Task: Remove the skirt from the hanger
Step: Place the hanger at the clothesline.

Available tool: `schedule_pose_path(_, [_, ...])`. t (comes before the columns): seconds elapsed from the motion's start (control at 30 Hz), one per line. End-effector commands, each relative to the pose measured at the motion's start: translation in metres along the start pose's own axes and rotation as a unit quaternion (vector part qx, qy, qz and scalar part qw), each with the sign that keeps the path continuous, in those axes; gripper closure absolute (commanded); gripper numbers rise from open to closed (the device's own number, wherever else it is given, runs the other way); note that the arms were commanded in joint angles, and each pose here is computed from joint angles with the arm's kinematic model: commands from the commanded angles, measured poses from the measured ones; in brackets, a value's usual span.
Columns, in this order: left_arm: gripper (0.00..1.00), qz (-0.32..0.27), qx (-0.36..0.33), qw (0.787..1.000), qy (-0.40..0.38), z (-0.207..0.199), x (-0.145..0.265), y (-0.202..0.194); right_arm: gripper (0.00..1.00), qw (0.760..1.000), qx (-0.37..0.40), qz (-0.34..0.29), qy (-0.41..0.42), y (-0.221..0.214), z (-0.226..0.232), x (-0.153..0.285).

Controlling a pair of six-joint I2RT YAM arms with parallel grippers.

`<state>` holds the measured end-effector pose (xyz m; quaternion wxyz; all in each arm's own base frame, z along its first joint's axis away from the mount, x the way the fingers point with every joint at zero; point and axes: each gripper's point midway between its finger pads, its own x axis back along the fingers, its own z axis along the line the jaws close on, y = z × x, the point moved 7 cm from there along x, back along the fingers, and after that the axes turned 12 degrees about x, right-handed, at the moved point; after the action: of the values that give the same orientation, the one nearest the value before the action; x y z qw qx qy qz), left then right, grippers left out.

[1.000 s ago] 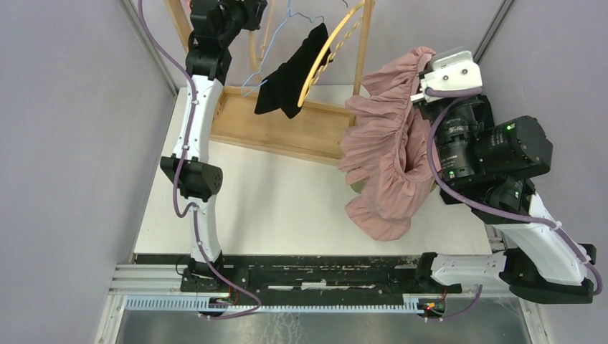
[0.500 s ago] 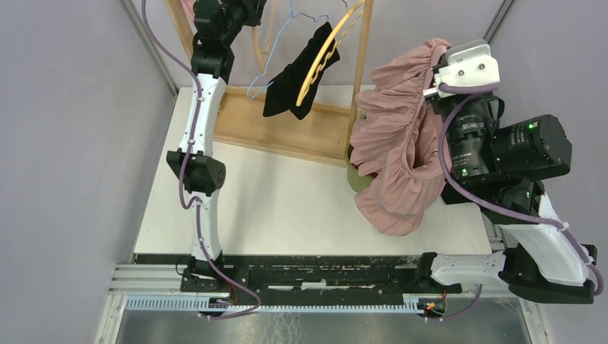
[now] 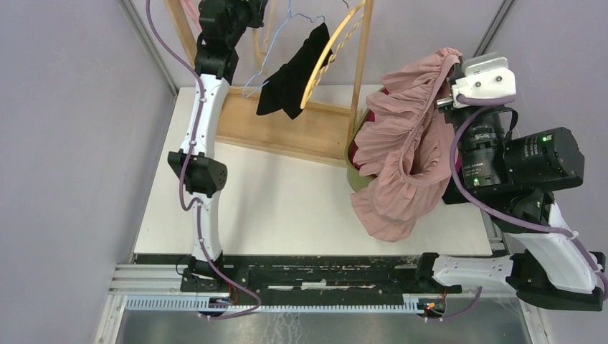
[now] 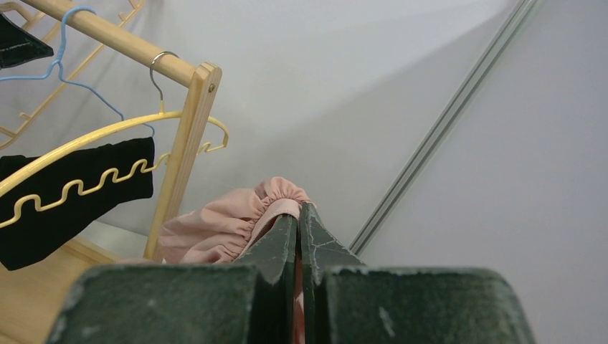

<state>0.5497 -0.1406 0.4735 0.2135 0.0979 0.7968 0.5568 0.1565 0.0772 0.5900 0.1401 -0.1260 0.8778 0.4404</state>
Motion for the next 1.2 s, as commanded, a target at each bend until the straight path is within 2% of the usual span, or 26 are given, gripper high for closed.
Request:
schedule_pose_path(0.0, [0.95, 0.101, -0.048, 0.992, 0.066, 0.016, 0.019, -0.032, 0.99, 0.999, -0.048, -0.015, -0.017, 0.002, -0.013, 0.004])
schedule_pose_path(0.1, [0.88, 0.099, -0.052, 0.991, 0.074, 0.015, 0.022, -0.026, 0.99, 0.998, -0.05, -0.014, -0.017, 0.0, -0.012, 0.006])
schedule_pose_path(0.37, [0.27, 0.049, -0.072, 0.995, 0.05, -0.001, 0.032, 0.016, 0.99, 0.998, -0.051, -0.012, -0.019, -0.005, -0.015, 0.009])
schedule_pose_path(0.4, [0.24, 0.042, -0.072, 0.996, 0.045, -0.003, 0.033, 0.02, 0.99, 0.999, -0.049, -0.011, -0.019, -0.005, -0.015, 0.009])
schedule_pose_path(0.53, [0.16, 0.025, -0.069, 0.997, 0.034, -0.006, 0.036, 0.033, 0.99, 0.999, -0.047, -0.007, -0.018, -0.006, -0.015, 0.01])
schedule_pose_path(0.77, [0.11, 0.01, -0.076, 0.997, 0.028, -0.014, 0.056, 0.062, 0.99, 0.999, -0.048, -0.006, -0.018, -0.006, -0.012, 0.009])
schedule_pose_path(1.17, [0.08, -0.025, -0.088, 0.996, 0.015, -0.034, 0.105, 0.118, 0.99, 0.999, -0.039, 0.004, -0.025, 0.007, -0.002, -0.006])
